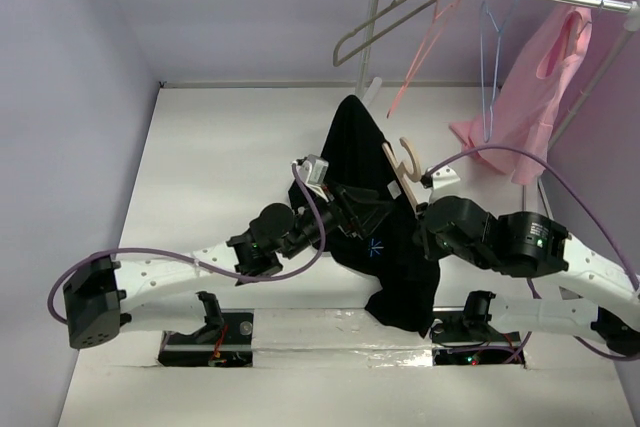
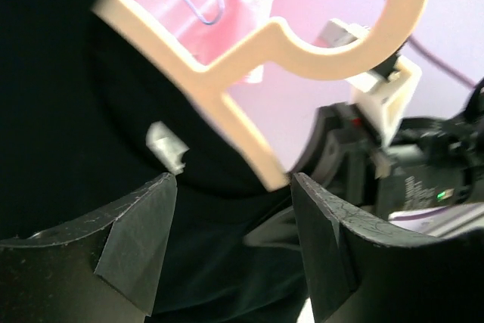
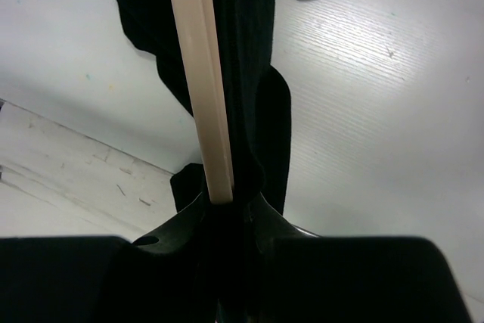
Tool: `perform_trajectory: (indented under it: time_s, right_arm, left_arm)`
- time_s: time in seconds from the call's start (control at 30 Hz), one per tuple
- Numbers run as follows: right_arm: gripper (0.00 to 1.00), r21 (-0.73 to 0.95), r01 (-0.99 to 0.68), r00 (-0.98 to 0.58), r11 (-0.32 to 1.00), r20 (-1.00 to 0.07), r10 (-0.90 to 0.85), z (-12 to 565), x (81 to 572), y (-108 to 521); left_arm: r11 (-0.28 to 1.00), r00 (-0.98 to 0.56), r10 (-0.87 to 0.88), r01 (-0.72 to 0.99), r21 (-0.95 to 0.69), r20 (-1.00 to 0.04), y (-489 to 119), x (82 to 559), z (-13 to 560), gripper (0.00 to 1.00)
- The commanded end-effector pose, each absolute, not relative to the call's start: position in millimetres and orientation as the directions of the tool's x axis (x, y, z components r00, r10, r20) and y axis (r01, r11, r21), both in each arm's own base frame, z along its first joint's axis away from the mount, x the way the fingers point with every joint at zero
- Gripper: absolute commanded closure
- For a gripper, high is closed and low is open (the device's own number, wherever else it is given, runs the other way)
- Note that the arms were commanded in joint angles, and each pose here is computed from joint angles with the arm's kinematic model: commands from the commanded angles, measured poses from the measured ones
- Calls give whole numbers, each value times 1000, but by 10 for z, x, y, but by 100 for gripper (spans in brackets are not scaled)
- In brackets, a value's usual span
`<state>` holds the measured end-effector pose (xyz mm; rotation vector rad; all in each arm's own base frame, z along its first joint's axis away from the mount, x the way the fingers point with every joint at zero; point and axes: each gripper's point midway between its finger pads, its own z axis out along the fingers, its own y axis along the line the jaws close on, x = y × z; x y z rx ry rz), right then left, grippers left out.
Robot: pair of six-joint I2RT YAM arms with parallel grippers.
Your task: Place the t-shirt on the hanger
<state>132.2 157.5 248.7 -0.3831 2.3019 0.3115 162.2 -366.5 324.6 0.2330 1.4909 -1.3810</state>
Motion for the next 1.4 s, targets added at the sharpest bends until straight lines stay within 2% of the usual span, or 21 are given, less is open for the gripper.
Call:
perform_trajectory:
  time_s: [0.0, 0.43, 0.6, 0.63, 0.67, 0.73, 0.77, 0.8, 0.83, 0.93, 0.97, 1.03, 1.07, 1.27, 1.37]
  right_arm:
    - [100, 202, -381, -602, 902, -795, -77, 2697, 1430, 1770]
    - [100, 284, -452, -588, 846, -807, -43, 2713, 1404, 2025]
    - [100, 297, -462, -585, 836, -810, -34, 2706, 1410, 2083]
    - [100, 297, -462, -585, 836, -810, -34, 2700, 1411, 2086]
    - [100, 301, -460, -588, 836, -808, -32, 2680, 1411, 2096]
    - [100, 299, -451, -590, 841, -807, -29, 2655, 1420, 2089]
    - [100, 306, -437, -594, 845, -804, -16, 2647, 1426, 2081]
    - [99, 312, -435, -593, 844, -805, -9, 2648, 1418, 2059]
    - [86, 323, -437, -592, 840, -806, 2, 2671, 1409, 2052]
    - [65, 363, -446, -588, 818, -808, 39, 2741, 1360, 2012]
    - [53, 382, -456, -588, 804, -807, 49, 2770, 1334, 2017]
    - [46, 396, -465, -586, 792, -808, 60, 2780, 1306, 2000]
    - [39, 399, -469, -583, 788, -810, 63, 2786, 1303, 1998]
    - [20, 394, -505, -567, 768, -822, 49, 2792, 1279, 2021]
    - [20, 397, -521, -556, 756, -830, 53, 2772, 1277, 2040]
  left_arm:
    - [119, -441, -599, 776, -620, -668, -3702, 1458, 3890, 41]
    - [135, -461, -609, 741, -657, -645, -4083, 1677, 3756, 41]
    - [136, -475, -617, 721, -679, -627, -4162, 1737, 3703, 50]
    - [135, -477, -622, 716, -685, -621, -4159, 1746, 3694, 56]
    - [129, -481, -633, 707, -696, -606, -4145, 1759, 3681, 71]
    - [123, -487, -643, 696, -707, -591, -4121, 1765, 3665, 86]
    - [129, -485, -652, 686, -716, -583, -4097, 1786, 3667, 100]
    - [138, -489, -652, 675, -725, -580, -4087, 1800, 3640, 100]
    - [139, -490, -655, 670, -729, -575, -4072, 1804, 3631, 100]
    - [149, -487, -672, 649, -746, -558, -3995, 1830, 3628, 100]
    - [148, -484, -681, 644, -750, -550, -3962, 1836, 3658, 100]
    - [147, -486, -687, 636, -758, -541, -3936, 1840, 3679, 100]
    - [143, -486, -691, 634, -760, -535, -3922, 1839, 3708, 100]
    - [113, -493, -716, 616, -779, -494, -3851, 1839, 3777, 100]
    - [96, -495, -730, 610, -787, -472, -3802, 1858, 3795, 100]
